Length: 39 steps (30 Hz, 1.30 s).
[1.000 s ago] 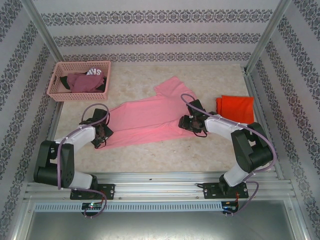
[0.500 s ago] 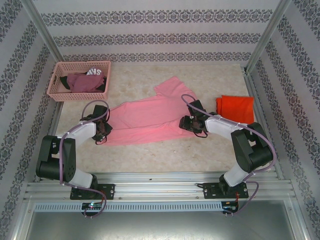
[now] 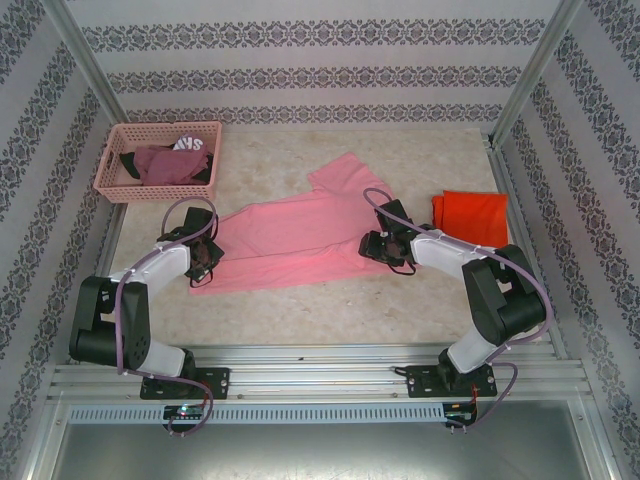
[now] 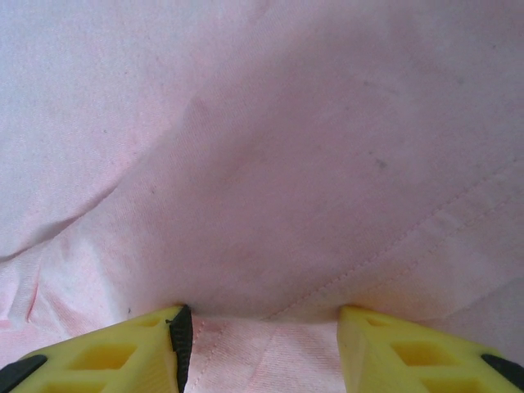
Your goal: Fold and stack the t-shirts
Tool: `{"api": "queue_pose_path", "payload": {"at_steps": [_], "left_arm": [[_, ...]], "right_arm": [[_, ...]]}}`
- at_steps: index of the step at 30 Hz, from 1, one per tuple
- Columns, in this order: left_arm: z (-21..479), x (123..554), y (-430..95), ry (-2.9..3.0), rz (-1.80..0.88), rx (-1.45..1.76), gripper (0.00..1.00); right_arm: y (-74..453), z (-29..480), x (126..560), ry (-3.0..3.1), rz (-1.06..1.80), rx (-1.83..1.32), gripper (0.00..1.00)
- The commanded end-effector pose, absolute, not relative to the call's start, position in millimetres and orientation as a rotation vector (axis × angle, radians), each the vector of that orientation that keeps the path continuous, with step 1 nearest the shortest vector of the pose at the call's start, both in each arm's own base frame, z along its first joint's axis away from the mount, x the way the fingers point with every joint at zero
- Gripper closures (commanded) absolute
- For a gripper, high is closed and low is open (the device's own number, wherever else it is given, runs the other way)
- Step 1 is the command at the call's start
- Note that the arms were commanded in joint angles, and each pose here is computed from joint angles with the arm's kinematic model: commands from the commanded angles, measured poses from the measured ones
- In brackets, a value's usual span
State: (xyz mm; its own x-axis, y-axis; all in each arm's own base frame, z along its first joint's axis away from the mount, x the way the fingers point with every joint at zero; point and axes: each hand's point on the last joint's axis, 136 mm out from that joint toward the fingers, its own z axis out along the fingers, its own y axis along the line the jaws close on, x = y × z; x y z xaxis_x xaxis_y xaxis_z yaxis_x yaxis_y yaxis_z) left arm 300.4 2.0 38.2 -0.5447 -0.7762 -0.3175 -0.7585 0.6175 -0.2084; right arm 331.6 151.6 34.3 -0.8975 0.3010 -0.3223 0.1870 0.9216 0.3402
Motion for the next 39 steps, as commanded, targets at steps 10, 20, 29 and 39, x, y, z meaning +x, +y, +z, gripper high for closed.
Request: {"api": "queue_pose_path", "payload": {"at_steps": [10, 20, 29, 39], "left_arm": [[46, 305, 9, 2.448, -0.045, -1.225, 1.0], [50, 329, 15, 2.373, -0.17, -1.322, 1.0], [54, 327, 15, 2.355, -0.194, -1.328, 0.61], [66, 283, -3, 2.341, -0.27, -1.319, 0.36]], "right_arm": [[149, 37, 332, 2.704, 0.422, 0.351, 0.5], [147, 40, 331, 2.698, 0.415, 0.344, 0.5], [148, 43, 329, 2.688, 0.429, 0.33, 0.5], [180, 61, 336, 2.617, 0.517, 0.184, 0.5]]}}
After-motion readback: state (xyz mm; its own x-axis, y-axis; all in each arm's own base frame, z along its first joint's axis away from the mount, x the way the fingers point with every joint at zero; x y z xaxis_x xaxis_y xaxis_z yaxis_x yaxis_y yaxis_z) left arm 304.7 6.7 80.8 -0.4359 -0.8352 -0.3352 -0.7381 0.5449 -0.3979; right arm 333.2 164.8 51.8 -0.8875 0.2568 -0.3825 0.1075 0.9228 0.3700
